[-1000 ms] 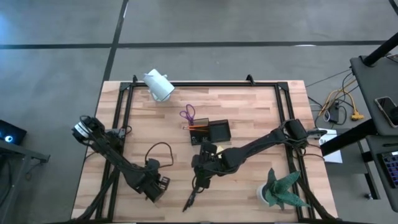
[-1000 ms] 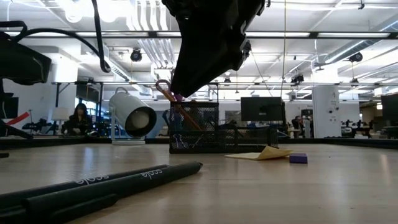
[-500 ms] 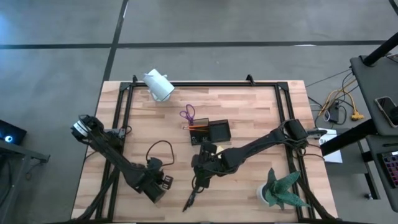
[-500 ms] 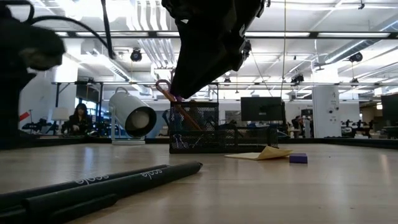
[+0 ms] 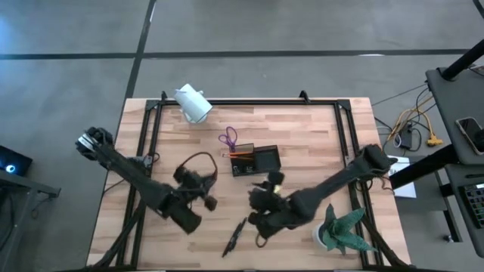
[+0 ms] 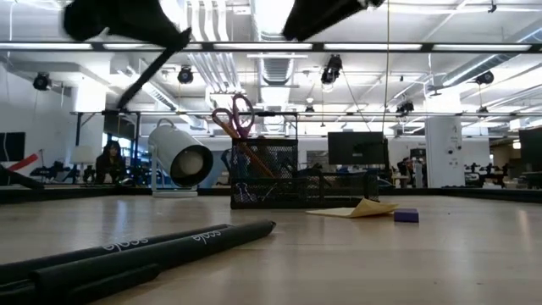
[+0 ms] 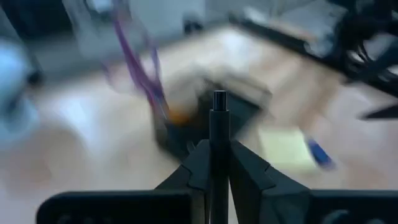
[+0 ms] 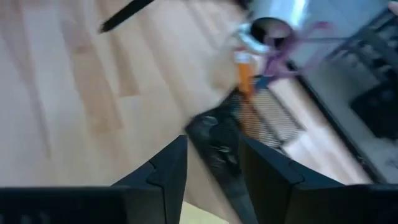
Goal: Pick and place office supplies into organizer
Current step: Put the top black pen into the black desk organizer
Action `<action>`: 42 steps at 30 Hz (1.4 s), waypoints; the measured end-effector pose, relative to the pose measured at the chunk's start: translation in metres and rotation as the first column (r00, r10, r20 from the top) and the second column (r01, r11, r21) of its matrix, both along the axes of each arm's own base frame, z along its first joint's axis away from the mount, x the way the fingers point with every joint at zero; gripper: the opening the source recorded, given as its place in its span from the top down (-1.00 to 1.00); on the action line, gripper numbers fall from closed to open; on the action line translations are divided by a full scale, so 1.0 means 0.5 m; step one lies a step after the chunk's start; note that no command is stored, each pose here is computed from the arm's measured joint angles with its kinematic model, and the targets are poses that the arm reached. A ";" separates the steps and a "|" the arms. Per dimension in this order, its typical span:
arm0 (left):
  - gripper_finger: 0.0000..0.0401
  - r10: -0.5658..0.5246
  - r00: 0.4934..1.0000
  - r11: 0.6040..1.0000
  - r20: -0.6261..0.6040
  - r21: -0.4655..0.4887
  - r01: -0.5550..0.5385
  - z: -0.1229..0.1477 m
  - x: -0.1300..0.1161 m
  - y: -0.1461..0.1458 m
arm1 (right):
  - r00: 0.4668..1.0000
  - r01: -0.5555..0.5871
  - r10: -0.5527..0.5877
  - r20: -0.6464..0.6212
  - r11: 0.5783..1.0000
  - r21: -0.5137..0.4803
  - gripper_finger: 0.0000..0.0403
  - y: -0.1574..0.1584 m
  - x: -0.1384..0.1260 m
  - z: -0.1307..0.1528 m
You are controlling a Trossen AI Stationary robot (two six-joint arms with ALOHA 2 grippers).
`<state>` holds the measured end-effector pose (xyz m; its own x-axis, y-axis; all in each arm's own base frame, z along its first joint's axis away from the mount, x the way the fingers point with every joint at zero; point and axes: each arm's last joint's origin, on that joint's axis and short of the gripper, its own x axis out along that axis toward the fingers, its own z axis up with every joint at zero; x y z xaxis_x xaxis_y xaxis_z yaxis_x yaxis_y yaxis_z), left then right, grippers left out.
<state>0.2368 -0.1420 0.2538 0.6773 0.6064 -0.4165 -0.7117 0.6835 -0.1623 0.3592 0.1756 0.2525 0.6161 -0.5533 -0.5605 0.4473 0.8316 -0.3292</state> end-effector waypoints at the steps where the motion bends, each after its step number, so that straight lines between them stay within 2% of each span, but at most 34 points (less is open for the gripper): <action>1: 0.91 0.004 1.000 0.997 -0.010 0.075 -0.003 0.013 0.006 0.016 | 1.000 0.019 -0.019 0.007 1.000 -0.002 0.32 -0.002 -0.011 0.010; 4: 0.91 0.023 0.998 0.975 -0.056 0.223 -0.010 0.046 0.033 0.074 | 0.995 0.098 -0.099 0.020 0.994 0.045 0.32 -0.018 -0.037 0.032; 7: 0.91 -0.022 0.998 0.952 -0.064 0.302 0.040 0.073 0.069 0.135 | 0.982 0.182 -0.185 0.025 0.980 0.082 0.32 -0.034 -0.055 0.040; 10: 0.91 -0.147 0.988 0.916 0.044 0.382 0.120 0.096 0.104 0.192 | 0.974 0.222 -0.226 0.028 0.970 0.103 0.32 -0.038 -0.065 0.044; 13: 0.91 -0.180 0.970 0.885 0.164 0.457 0.088 0.104 0.119 0.244 | 0.969 0.238 -0.244 0.031 0.964 0.119 0.32 -0.039 -0.068 0.044; 15: 0.91 -0.188 0.971 0.883 0.150 0.458 0.100 0.090 0.120 0.272 | 0.967 0.248 -0.254 0.030 0.960 0.129 0.32 -0.040 -0.069 0.043; 18: 0.91 -0.249 0.960 0.888 0.130 0.426 0.173 0.056 0.134 0.294 | 0.962 0.266 -0.272 0.027 0.954 0.141 0.32 -0.043 -0.070 0.042; 23: 0.91 -0.320 0.930 0.875 0.182 0.434 0.216 0.002 0.157 0.301 | 0.951 0.305 -0.309 0.009 0.942 0.142 0.32 -0.051 -0.077 0.040; 26: 0.91 -0.330 0.933 0.862 0.145 0.448 0.236 -0.032 0.175 0.300 | 0.947 0.319 -0.321 -0.008 0.938 0.134 0.32 -0.054 -0.081 0.039; 33: 0.91 -0.336 0.935 0.850 0.112 0.464 0.250 -0.082 0.197 0.299 | 0.946 0.324 -0.323 -0.028 0.936 0.141 0.32 -0.056 -0.082 0.036; 42: 0.85 -0.280 0.960 0.862 0.011 0.442 0.247 -0.157 0.200 0.315 | 0.945 0.328 -0.325 -0.040 0.935 0.136 0.32 -0.057 -0.084 0.028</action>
<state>0.3369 0.0153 0.1755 0.8552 0.5089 -0.0983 -0.4929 0.8572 0.1492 0.3174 0.1470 0.2663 0.4048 -0.6386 -0.6545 0.6973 0.6786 -0.2308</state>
